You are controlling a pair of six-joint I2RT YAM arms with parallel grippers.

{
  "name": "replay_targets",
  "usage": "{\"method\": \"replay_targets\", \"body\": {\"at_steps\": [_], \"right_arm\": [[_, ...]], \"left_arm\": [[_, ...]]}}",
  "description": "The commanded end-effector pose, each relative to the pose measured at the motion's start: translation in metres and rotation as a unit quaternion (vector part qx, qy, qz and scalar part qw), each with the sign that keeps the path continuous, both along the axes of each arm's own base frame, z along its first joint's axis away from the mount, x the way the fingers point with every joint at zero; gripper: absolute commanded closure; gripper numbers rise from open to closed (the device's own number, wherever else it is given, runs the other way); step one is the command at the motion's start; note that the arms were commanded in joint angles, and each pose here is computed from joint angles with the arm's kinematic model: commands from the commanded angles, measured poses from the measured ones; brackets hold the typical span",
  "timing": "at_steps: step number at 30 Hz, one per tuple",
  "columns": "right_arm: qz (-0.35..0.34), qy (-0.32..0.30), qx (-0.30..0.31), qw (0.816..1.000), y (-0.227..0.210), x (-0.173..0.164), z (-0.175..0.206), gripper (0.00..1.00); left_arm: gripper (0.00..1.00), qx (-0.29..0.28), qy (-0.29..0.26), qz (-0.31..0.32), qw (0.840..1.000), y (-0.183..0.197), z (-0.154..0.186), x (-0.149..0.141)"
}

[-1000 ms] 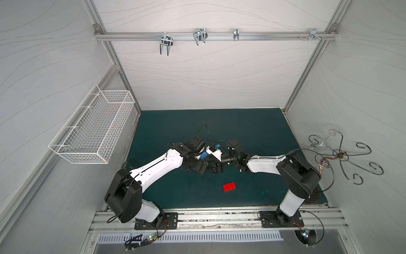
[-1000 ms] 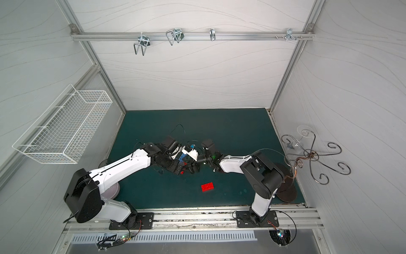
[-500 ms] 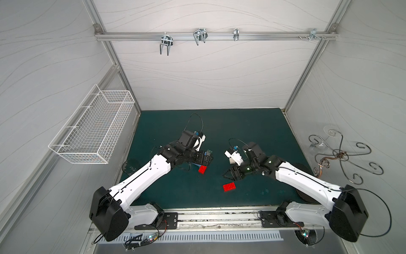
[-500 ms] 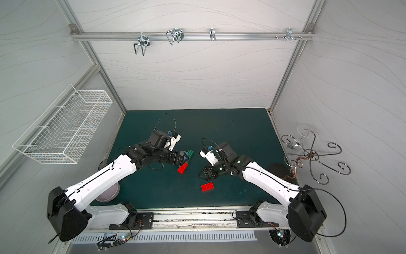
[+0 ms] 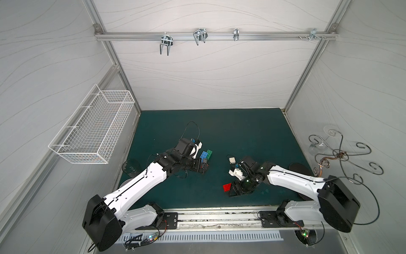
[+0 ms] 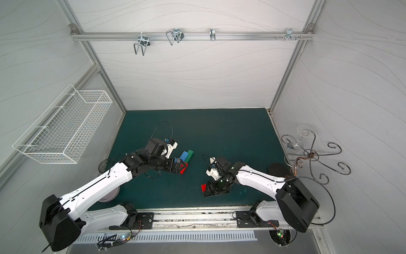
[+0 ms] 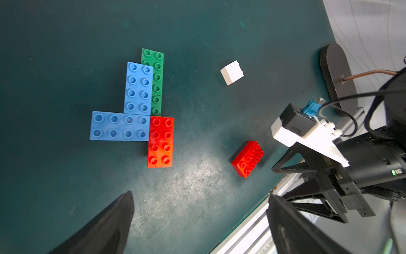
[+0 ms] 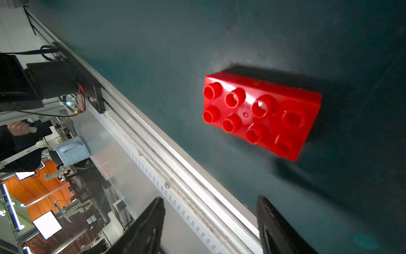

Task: Assemble a small pinwheel with lego
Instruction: Adjust the lego brick at the center of the board, then pick up the lego brick from the center of the board.

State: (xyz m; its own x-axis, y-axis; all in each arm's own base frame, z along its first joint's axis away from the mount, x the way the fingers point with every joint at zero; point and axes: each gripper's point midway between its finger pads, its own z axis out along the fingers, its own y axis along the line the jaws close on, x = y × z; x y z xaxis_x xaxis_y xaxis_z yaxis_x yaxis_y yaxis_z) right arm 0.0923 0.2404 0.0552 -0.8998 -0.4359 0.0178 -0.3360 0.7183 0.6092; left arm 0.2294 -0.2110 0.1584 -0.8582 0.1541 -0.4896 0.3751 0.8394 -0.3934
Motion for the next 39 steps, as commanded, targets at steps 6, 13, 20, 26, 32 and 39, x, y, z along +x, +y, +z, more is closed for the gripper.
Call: {"method": "replay_targets", "body": {"at_steps": [6,13,20,26,32,39], "right_arm": [[0.001,-0.02,-0.001,1.0,0.012,0.034,-0.012,0.28],[0.026,-0.049,0.025,0.998,0.051,0.077,-0.002,0.28],[0.084,-0.032,0.031,0.995,0.082,0.08,-0.013,0.3],[0.088,-0.109,0.009,0.99,0.061,0.081,0.006,0.3],[0.149,-0.214,-0.046,0.964,0.032,0.077,0.021,0.27],[0.279,-0.377,-0.009,0.883,0.031,0.071,0.05,0.23]], "left_arm": [[0.0,0.034,-0.01,0.047,0.998,0.022,-0.003,0.015],[0.0,0.033,-0.004,0.053,0.998,0.024,-0.012,0.017],[0.0,0.07,0.0,0.052,0.996,0.039,-0.017,0.014],[0.0,0.062,0.0,0.059,0.996,0.042,-0.017,0.015],[0.0,-0.018,0.022,0.076,0.997,0.023,-0.012,0.024],[0.0,-0.135,0.052,0.125,0.982,0.017,-0.008,0.038]]}}
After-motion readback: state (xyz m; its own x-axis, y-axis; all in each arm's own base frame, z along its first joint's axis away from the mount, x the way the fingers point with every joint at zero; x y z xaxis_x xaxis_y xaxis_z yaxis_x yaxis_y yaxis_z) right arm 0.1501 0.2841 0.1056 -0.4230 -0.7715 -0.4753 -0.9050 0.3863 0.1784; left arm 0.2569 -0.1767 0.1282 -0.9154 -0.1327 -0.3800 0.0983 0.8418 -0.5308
